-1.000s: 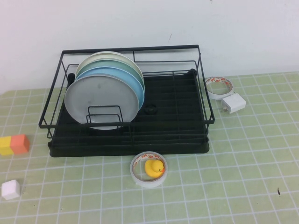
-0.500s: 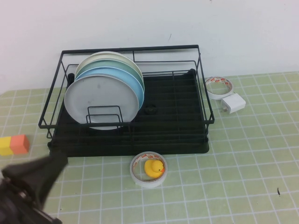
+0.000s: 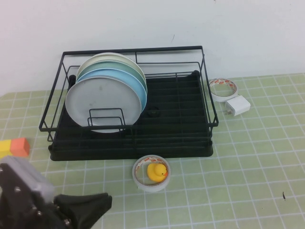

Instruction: Place plate on rack

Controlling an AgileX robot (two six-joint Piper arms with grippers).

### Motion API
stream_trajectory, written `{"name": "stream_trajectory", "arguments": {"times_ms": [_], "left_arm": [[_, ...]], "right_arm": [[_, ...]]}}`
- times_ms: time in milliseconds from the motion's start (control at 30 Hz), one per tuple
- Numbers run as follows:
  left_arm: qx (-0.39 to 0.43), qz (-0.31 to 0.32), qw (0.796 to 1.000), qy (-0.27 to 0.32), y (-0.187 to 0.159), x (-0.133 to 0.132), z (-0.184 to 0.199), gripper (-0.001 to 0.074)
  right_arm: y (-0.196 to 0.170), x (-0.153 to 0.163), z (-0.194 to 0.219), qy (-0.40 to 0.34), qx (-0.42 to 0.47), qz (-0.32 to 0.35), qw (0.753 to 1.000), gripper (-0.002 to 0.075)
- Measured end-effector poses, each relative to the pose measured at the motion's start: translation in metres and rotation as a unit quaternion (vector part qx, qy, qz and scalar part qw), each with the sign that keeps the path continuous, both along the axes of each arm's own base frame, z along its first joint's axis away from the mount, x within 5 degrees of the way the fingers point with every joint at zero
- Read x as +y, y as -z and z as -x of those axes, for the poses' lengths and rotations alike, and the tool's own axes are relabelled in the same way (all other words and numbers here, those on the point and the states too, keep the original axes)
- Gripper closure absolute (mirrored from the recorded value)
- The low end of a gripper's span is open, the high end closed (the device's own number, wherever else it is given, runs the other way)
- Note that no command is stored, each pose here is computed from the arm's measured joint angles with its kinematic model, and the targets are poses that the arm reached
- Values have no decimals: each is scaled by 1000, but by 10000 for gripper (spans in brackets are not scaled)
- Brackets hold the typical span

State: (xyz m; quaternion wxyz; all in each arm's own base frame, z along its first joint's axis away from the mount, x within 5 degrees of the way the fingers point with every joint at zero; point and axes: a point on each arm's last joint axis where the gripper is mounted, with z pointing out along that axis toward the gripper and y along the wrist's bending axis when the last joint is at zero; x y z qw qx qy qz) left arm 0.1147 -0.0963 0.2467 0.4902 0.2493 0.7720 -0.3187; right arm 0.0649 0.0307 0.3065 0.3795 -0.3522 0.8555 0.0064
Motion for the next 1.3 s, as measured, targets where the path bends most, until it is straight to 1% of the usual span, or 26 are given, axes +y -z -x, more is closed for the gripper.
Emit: {"name": "stream_trajectory", "arguments": {"times_ms": [100, 167, 200, 267, 333, 400, 433, 500, 533, 567, 633, 700, 867, 967, 1167, 1300], "left_arm": [[-12, -48, 999, 2, 6, 1, -3, 736], [-23, -84, 996, -20, 10, 6, -7, 736], [-27, -98, 994, -44, 11, 10, -11, 736], [-32, -111, 987, -107, 10, 19, -18, 736], [-35, -114, 972, -201, 9, 33, -26, 736], [-20, -110, 949, -295, 9, 48, -31, 736], [-19, -127, 931, -342, 9, 58, -33, 736], [-13, -150, 909, -390, 10, 68, -32, 736], [-12, -157, 902, -403, 9, 71, -32, 736], [-10, -160, 898, -409, 9, 72, -32, 736], [-10, -161, 899, -407, 8, 72, -33, 736], [-9, -156, 905, -396, 9, 69, -33, 736], [-7, -132, 930, -343, 9, 58, -32, 736], [-6, -120, 940, -319, 8, 53, -32, 736], [-6, -103, 954, -282, 7, 45, -30, 736], [-31, -75, 960, -269, -3, 45, -22, 736]], "right_arm": [[11, -10, 13, 10, -42, -61, 997, 728], [20, -14, 18, 15, -55, -85, 995, 728], [26, -16, 21, 16, -58, -91, 994, 728], [36, -19, 24, 20, -58, -98, 993, 728], [41, -19, 25, 19, -64, -109, 992, 728], [42, -19, 26, 17, -67, -116, 991, 728], [43, -19, 26, 17, -69, -118, 990, 728], [42, -18, 26, 16, -70, -121, 990, 728], [42, -18, 26, 16, -72, -123, 990, 728], [42, -18, 26, 16, -72, -123, 990, 728], [43, -18, 26, 16, -72, -123, 990, 728], [42, -18, 26, 16, -73, -124, 989, 728], [42, -18, 26, 16, -73, -124, 989, 728], [42, -18, 26, 16, -73, -125, 989, 728], [42, -18, 26, 16, -74, -126, 989, 728], [42, -18, 26, 16, -73, -126, 989, 728]]}}
